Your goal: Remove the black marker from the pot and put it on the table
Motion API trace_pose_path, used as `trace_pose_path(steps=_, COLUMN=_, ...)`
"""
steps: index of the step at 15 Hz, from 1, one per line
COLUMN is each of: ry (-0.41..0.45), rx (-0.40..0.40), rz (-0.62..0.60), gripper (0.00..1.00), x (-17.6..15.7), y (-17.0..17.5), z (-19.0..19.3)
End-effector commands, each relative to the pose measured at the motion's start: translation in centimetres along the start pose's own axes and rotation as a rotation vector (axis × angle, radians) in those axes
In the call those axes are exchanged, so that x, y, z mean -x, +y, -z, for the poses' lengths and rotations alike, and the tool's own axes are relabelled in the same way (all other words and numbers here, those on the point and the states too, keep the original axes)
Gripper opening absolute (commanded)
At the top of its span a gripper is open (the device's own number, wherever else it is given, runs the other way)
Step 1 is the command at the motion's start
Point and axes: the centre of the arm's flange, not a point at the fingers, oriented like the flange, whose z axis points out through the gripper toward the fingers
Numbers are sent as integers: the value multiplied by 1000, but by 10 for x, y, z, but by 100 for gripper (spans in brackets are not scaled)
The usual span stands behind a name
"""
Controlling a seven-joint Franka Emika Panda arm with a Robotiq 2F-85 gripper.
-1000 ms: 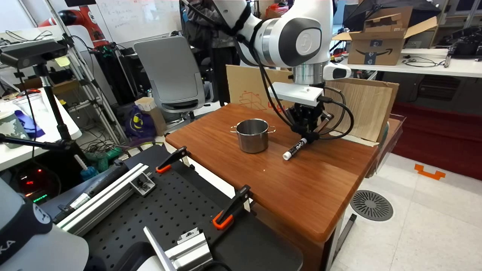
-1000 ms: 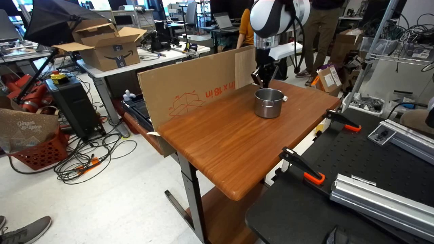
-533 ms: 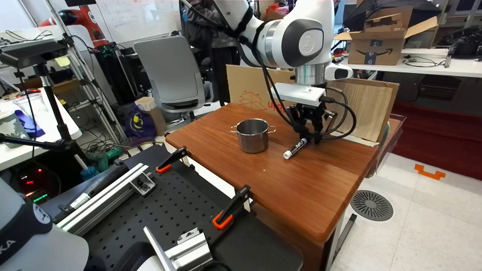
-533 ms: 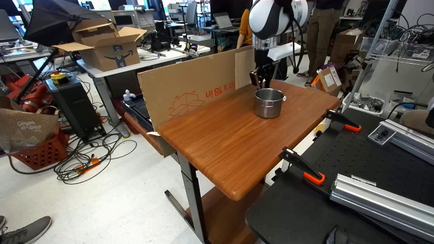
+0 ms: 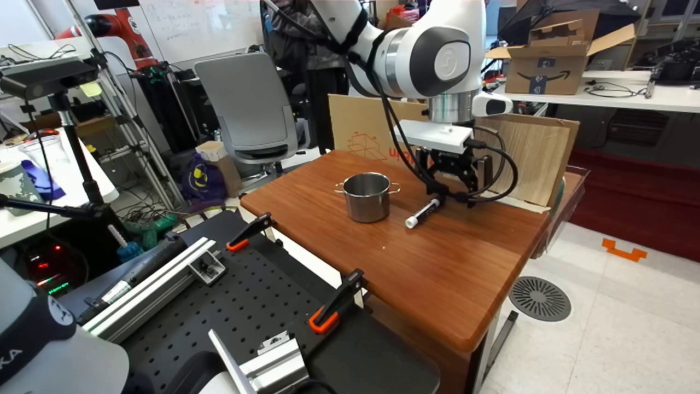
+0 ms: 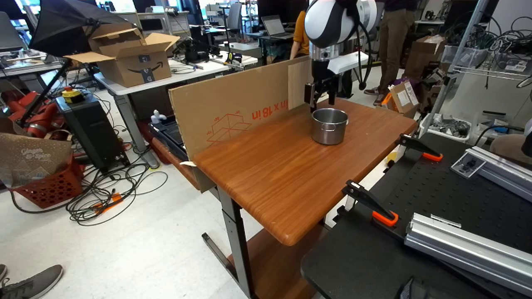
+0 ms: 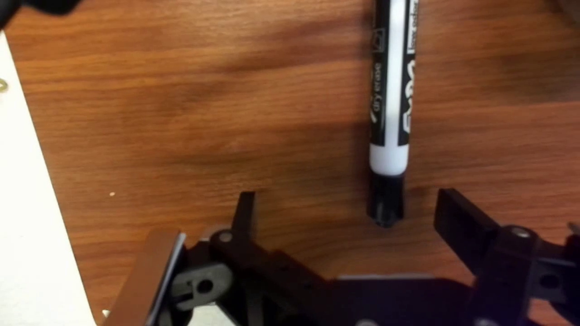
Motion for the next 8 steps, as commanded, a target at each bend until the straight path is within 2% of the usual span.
trace_pose_path(steps=1, ry=-19, rx=10, rz=-2, gripper=100, x=-6, y=0, z=-1)
trace_pose_path(steps=8, ry=-3, rx=-24, rz=-8, gripper=100, x=11, y=0, z=23)
